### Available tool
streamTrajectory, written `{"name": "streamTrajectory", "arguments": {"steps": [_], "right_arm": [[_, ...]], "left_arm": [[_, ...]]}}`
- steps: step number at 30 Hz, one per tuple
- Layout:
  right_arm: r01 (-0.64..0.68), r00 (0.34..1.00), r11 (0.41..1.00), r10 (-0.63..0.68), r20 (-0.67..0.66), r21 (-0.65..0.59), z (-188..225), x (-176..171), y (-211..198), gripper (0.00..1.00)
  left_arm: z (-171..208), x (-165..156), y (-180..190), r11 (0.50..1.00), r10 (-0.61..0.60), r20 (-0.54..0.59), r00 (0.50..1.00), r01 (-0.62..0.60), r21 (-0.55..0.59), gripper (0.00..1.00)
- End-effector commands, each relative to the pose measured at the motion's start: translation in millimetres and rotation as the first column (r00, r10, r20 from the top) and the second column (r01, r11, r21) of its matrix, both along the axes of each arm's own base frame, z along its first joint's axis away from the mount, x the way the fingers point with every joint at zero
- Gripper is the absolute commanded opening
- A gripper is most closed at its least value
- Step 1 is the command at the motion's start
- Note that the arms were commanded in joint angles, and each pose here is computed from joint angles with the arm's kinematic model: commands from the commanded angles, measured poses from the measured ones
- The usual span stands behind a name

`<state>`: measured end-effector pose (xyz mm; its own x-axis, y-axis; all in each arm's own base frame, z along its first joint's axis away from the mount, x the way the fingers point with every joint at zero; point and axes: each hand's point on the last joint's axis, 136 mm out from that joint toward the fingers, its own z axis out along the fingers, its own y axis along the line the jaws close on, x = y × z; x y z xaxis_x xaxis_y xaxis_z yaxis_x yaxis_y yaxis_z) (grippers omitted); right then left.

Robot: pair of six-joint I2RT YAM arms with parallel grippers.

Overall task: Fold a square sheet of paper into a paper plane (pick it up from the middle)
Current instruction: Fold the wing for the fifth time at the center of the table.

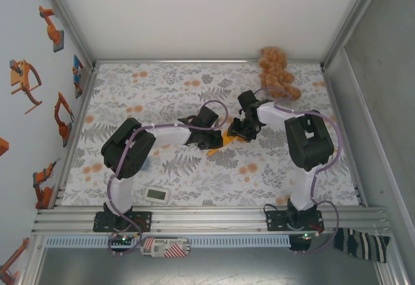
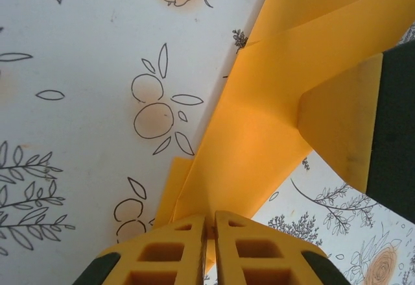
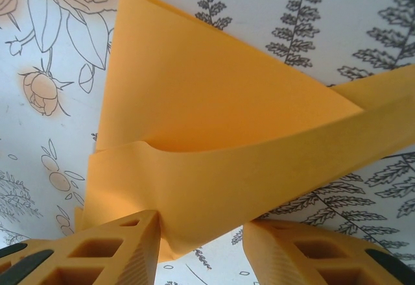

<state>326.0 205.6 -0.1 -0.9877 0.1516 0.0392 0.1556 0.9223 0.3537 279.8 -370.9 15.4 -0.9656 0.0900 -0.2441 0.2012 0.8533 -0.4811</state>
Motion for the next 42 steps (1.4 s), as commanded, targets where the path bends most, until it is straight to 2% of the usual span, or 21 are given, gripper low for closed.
{"name": "streamTrajectory", "arguments": {"steps": [1,9,12,15,18,23,28,36,42], "right_arm": [[-0.055,0.99,0.968,0.021,-0.141,-0.245,-124,-46,-46,0.43],[-0.031,0.989,0.999,0.035,0.141,-0.03,0,12,-8,0.45],[-0.037,0.974,0.999,0.038,0.225,-0.007,34,16,-8,0.45],[-0.042,0.956,0.999,0.037,0.291,0.011,52,13,-11,0.44],[-0.062,0.942,0.996,0.038,0.335,0.061,60,7,-7,0.37],[-0.132,0.925,0.972,0.05,0.376,0.196,63,2,17,0.15],[-0.167,0.928,0.954,0.067,0.365,0.248,51,4,35,0.01],[-0.173,0.943,0.949,0.083,0.321,0.262,31,5,46,0.0],[-0.145,0.954,0.966,0.08,0.288,0.214,15,4,39,0.0]], "left_arm": [[-28,-11,19,0.995,0.015,-0.069,0.998,-0.009,0.1,0.13],[-40,-19,29,0.99,0.012,-0.097,0.995,0.001,0.139,0.11],[-42,-20,28,0.99,0.01,-0.103,0.995,0.004,0.14,0.1],[-43,-20,28,0.99,0.01,-0.105,0.994,0.005,0.141,0.09],[-43,-21,28,0.99,0.007,-0.104,0.995,0.007,0.14,0.08],[-41,-21,28,0.99,0.006,-0.098,0.995,0.007,0.138,0.07],[-43,-21,29,0.99,0.009,-0.102,0.995,0.006,0.14,0.06],[-43,-21,28,0.99,0.014,-0.106,0.994,0.001,0.14,0.06],[-42,-21,28,0.99,0.014,-0.106,0.994,0.001,0.139,0.06]]}}
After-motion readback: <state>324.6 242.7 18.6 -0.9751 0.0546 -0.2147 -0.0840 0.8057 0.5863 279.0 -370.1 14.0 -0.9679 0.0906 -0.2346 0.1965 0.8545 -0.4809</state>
